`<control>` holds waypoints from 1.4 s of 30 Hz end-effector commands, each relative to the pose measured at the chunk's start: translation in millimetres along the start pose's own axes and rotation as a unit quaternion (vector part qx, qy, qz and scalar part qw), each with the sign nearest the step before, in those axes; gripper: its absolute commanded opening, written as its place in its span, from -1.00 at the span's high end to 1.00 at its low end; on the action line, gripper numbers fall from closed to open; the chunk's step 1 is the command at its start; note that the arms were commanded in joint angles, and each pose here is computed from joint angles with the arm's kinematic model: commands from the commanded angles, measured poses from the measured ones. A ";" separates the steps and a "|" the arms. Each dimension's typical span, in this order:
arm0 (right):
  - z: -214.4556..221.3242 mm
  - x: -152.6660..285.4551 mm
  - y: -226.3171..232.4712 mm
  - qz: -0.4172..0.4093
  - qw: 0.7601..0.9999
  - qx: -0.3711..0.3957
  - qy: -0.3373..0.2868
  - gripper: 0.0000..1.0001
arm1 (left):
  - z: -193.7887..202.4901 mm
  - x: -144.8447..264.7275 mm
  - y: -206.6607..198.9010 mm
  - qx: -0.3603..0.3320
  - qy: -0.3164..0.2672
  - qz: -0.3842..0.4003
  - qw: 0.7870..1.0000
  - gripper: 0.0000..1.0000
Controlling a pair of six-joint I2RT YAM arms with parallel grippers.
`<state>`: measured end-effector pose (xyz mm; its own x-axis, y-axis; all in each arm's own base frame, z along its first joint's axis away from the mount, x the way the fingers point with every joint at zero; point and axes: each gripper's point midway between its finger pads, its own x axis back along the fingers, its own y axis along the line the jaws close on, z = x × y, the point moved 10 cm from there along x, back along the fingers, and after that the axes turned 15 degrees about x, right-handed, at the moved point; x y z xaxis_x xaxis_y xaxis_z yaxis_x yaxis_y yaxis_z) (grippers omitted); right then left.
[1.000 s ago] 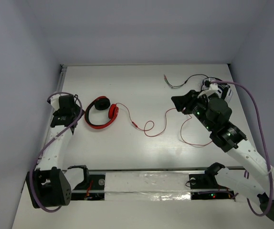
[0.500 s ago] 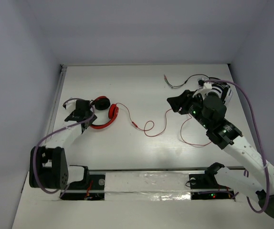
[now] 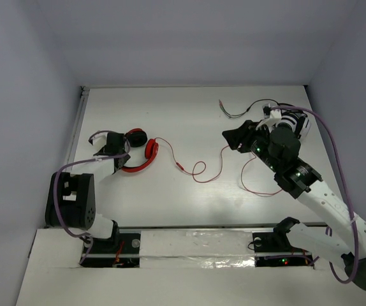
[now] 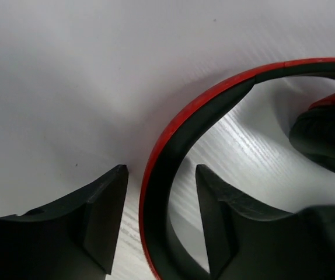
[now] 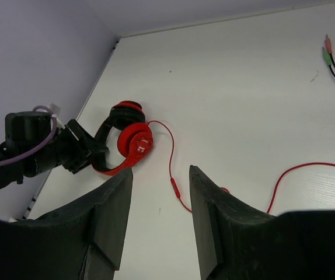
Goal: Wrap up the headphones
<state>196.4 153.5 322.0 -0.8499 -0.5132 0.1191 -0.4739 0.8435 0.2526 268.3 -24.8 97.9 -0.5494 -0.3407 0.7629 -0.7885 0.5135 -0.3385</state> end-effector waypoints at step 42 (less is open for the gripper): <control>26.2 -54.1 5.8 -0.123 0.986 0.106 -0.024 -0.76 | -152.6 279.9 -200.9 -0.185 0.033 0.515 0.837 1.00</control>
<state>222.6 185.7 286.9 -0.6940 -0.7123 0.1046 -0.7048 0.7019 0.1030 333.2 -100.1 412.2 -0.8382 0.3845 0.3867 0.0714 0.7804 -0.6212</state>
